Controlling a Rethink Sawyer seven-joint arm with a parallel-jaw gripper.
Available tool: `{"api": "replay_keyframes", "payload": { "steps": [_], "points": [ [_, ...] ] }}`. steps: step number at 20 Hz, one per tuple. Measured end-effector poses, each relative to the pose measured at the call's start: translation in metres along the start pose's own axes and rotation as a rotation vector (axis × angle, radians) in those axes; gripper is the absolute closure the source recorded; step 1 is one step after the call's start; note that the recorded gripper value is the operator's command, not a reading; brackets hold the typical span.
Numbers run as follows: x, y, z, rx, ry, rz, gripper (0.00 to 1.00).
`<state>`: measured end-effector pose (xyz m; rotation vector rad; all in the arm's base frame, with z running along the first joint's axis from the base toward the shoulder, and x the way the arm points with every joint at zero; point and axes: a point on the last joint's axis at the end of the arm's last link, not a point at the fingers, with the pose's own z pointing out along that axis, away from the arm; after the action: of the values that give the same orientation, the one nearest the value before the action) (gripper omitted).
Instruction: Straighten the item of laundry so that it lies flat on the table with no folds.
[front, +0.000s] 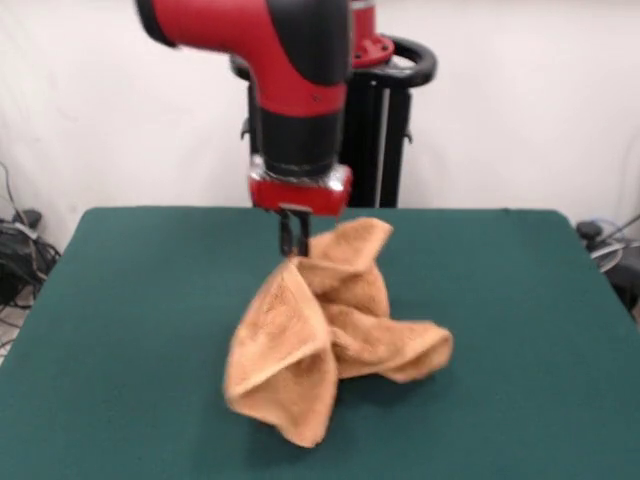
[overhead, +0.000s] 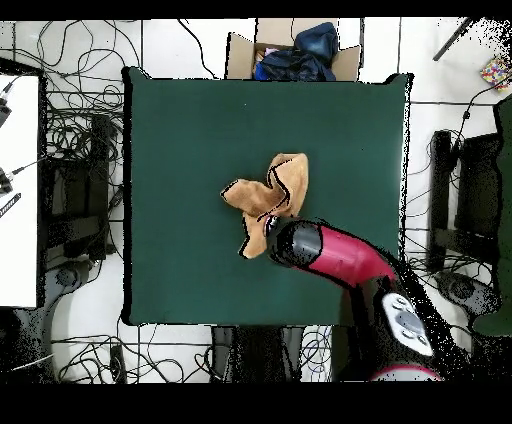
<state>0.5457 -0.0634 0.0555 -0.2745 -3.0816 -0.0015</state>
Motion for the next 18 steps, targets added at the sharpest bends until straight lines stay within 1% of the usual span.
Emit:
{"api": "replay_keyframes", "payload": {
  "steps": [2, 4, 7, 11, 14, 16, 18],
  "points": [
    [0.000, -0.015, -0.011, 0.007, 0.021, 0.000, 1.00],
    [0.000, -0.037, -0.026, 0.022, 0.039, 0.001, 1.00],
    [-0.003, -0.074, -0.047, 0.046, 0.044, 0.003, 1.00],
    [-0.011, -0.123, -0.072, 0.071, 0.021, -0.013, 1.00],
    [-0.018, -0.156, -0.089, 0.087, 0.003, -0.047, 1.00],
    [-0.020, -0.164, -0.096, 0.093, -0.004, -0.064, 1.00],
    [-0.024, -0.176, -0.110, 0.105, -0.019, -0.090, 1.00]
  ]
}}
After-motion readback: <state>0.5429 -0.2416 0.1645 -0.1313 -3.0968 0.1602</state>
